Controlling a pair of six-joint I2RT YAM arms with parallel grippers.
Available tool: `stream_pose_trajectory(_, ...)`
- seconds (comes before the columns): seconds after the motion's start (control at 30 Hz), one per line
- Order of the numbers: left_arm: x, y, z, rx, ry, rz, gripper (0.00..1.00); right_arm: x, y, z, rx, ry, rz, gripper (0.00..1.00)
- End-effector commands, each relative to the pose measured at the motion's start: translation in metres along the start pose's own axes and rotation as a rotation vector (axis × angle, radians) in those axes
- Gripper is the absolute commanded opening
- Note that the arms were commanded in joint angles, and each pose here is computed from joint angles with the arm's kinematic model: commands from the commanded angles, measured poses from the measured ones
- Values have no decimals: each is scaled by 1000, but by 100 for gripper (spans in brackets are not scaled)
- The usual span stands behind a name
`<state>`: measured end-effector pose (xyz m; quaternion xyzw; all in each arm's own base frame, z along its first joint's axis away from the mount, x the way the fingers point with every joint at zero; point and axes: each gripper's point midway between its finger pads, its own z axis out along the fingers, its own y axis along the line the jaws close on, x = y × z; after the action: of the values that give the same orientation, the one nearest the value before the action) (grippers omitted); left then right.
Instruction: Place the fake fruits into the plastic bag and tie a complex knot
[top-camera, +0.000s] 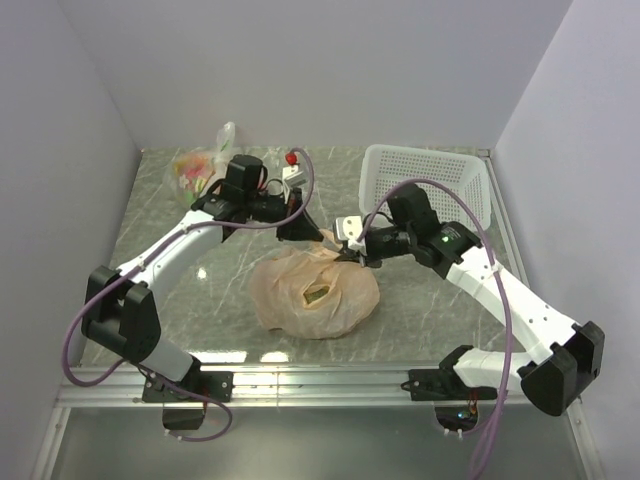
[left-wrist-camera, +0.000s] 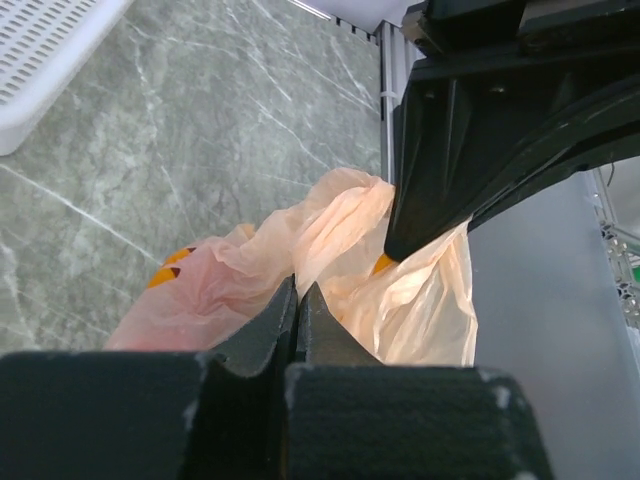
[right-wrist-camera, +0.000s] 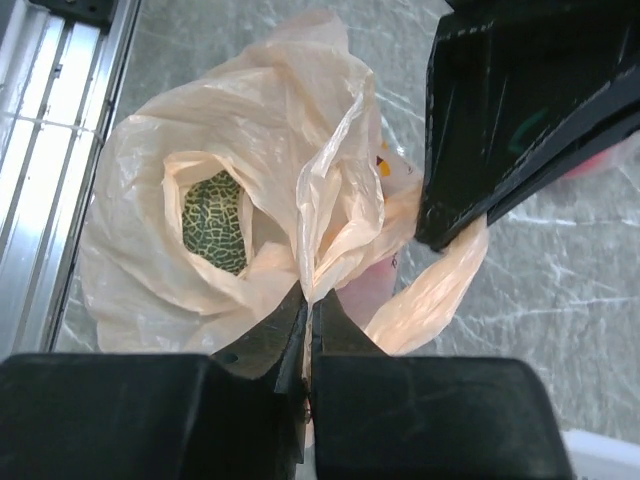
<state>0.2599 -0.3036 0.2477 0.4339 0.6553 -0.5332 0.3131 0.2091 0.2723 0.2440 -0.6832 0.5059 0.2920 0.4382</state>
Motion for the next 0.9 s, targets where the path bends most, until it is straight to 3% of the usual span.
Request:
stream_pose_trajectory(0.0,-27,-2,-13,-23,-39,91,0,-6,1,-9,54,-1,12,0)
stream_pose_trajectory(0.3,-50,-34,-35,-34,-70,209,0,24,19,3,25,47,235,0)
stream_pose_trajectory(0.47,-43,-65,-35,23,-35,220,0,11,5,11,50,-5,342,0)
stream_pose_trajectory(0.67,-16,-89,-23,43,51,163,1,6,-12,22,79,-24,474,0)
stream_pose_trajectory(0.8,25,-96,-22,73,151,161,1,6,-22,20,132,-39,547,0)
stream_pose_trajectory(0.87,37,-91,-22,17,174,156,1,6,-24,19,148,-52,581,0)
